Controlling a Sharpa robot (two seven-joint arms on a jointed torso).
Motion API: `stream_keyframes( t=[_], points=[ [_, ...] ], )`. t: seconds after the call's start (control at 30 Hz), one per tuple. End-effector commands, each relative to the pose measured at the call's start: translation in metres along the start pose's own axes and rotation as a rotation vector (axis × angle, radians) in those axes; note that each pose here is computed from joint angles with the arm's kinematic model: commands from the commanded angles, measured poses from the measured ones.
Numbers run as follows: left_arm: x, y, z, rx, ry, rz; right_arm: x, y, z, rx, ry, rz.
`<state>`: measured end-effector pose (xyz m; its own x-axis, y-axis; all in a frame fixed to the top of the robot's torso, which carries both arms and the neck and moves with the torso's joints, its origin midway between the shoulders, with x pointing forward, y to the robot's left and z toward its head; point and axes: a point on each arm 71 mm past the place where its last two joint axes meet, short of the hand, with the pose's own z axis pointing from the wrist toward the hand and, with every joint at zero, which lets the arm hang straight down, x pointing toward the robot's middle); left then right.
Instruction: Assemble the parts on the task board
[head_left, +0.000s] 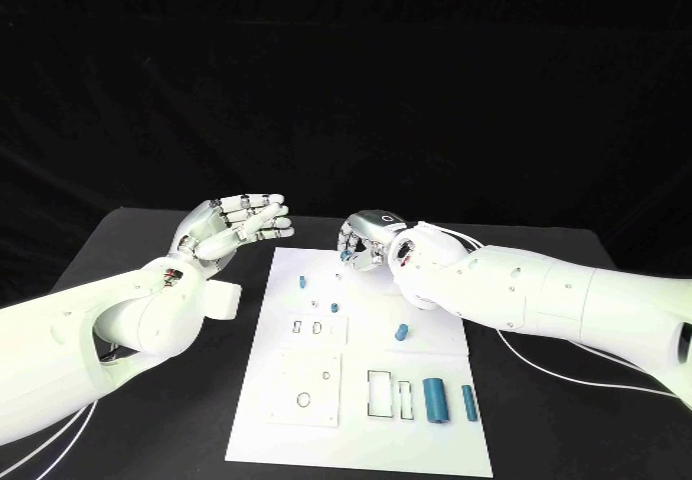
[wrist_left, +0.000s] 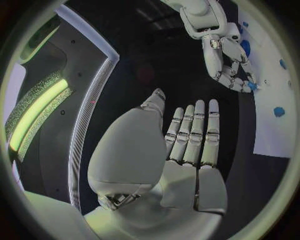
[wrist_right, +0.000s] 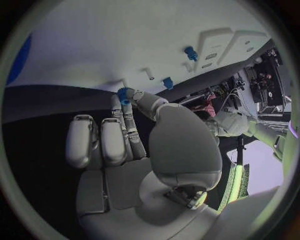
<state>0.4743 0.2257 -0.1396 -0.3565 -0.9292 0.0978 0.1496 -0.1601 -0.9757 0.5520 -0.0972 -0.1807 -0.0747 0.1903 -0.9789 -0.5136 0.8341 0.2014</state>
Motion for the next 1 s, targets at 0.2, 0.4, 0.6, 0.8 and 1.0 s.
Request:
stream_keyframes(
  t=[0.2,0.4,0.6,0.8,1.0],
  points=[
    [0.0005,-0.0012,0.001,0.007,0.013,-0.01,0.0097,0.0023,-0.0029,-0.005,0.057,-0.009],
    [-0.0006,-0.001,0.0013,0.007,0.01,-0.008,0.0095,0.0034,-0.0032,-0.007,0.051,-0.008],
    [-0.0017,-0.0008,0.0013,0.006,0.007,-0.007,0.0089,0.0034,-0.0035,-0.008,0.044,-0.006],
    [-0.002,-0.0007,0.0015,0.006,0.006,-0.006,0.0093,0.004,-0.0037,-0.009,0.047,-0.006],
    [-0.0026,-0.0006,0.0015,0.005,0.005,-0.006,0.0099,0.0019,-0.0044,-0.001,0.059,-0.009]
  ],
)
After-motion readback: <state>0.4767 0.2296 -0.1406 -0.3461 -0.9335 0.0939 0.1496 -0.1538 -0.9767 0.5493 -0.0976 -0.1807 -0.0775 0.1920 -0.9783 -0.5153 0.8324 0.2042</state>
